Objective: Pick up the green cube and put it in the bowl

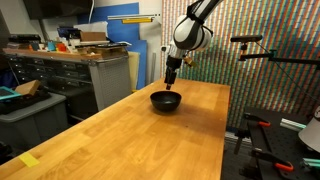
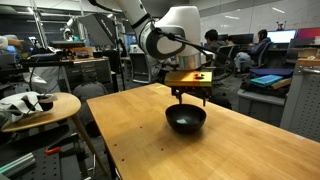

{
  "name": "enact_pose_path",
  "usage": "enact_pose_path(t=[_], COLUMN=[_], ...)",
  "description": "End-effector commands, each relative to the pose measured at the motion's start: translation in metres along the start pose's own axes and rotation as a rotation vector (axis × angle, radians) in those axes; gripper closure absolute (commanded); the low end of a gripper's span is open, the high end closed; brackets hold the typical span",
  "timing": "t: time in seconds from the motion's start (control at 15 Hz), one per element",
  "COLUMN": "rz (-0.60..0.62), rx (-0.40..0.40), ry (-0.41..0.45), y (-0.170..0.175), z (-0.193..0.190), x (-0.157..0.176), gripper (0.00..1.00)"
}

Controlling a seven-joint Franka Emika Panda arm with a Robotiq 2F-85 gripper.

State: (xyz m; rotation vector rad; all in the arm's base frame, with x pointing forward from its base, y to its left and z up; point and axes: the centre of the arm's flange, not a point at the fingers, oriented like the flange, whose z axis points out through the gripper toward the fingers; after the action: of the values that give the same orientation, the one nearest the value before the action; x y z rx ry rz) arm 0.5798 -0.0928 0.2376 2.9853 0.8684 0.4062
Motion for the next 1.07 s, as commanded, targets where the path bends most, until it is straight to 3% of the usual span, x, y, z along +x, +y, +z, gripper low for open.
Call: enact_pose_path(t=[0.0, 0.27, 0.47, 0.53, 1.0], rz=[0.052, 0.134, 0.284, 0.209, 0.276], rx=[-0.026, -0.067, -0.041, -0.049, -0.039], ry=[-0.028, -0.082, -0.185, -0.143, -0.173], y=[0.011, 0.019, 0.017, 0.022, 0.019], z=[-0.047, -0.09, -0.118, -0.091, -0.107], x=[0.005, 0.005, 0.001, -0.007, -0.008], gripper=[0.0, 0.0, 0.0, 0.0, 0.0])
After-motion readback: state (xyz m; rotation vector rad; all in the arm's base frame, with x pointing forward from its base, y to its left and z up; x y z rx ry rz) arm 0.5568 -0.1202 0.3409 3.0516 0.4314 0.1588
